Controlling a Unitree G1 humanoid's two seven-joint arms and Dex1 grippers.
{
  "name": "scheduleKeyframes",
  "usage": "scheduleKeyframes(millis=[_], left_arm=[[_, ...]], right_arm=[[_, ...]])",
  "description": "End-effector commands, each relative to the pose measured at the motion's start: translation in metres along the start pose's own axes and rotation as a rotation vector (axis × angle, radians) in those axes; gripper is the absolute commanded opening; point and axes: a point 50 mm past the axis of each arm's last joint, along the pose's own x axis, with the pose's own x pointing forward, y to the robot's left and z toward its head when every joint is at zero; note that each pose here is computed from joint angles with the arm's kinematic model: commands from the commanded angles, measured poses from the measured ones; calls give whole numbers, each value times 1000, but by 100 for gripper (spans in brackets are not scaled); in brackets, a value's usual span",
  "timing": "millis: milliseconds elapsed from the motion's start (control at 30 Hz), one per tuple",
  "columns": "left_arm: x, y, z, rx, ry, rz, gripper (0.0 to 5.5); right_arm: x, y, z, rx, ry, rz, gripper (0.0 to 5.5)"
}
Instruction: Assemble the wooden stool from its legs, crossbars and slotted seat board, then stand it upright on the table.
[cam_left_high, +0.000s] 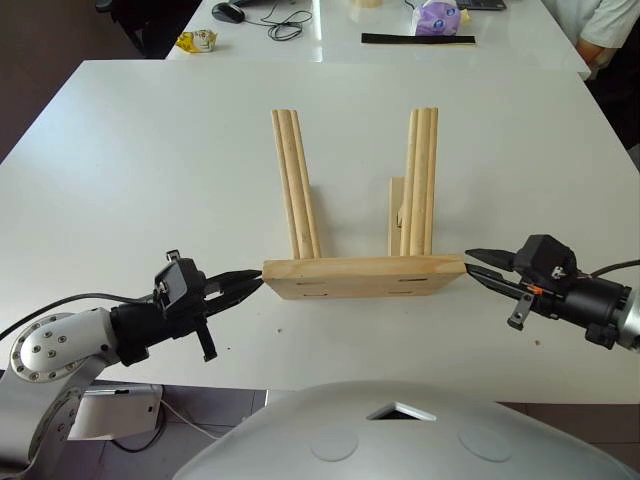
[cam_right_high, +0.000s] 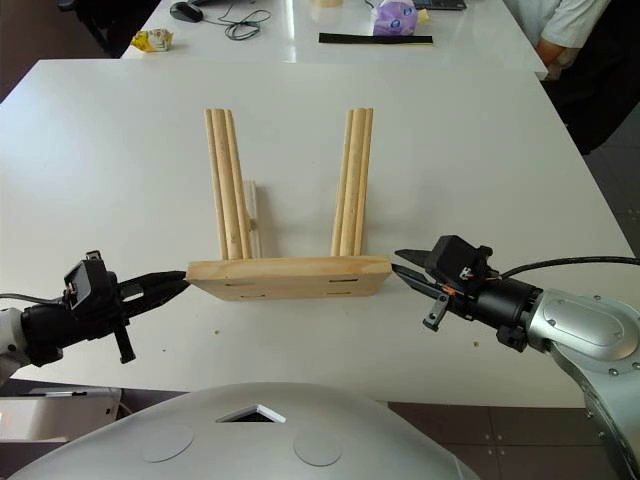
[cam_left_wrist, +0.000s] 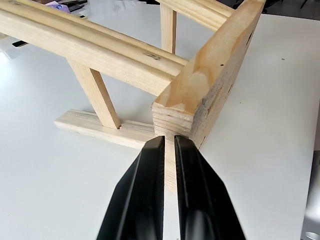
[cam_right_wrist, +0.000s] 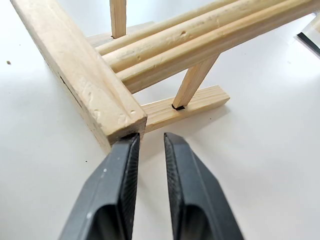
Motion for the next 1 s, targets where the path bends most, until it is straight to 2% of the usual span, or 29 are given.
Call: scheduleKeyframes(millis=[33,267,367,567,633,1000], left_arm=[[11,-18,24,35,-92,-168,38],[5,-5,-6,96,47,-154,38],[-1,0,-21,141,111,-161,38],[-14,12,-58,269,264,-200,123],[-17,15,-69,306,292,-222,125],[19,30,-74,405,86,-148,125]], right_arm=[[3,21,22,-29,-126,199,90],[4,12,-8,30,0,146,90],[2,7,-21,45,27,162,126],[3,-8,-56,42,117,153,210],[5,-13,-63,28,126,146,212],[41,-8,-75,-49,118,199,212]])
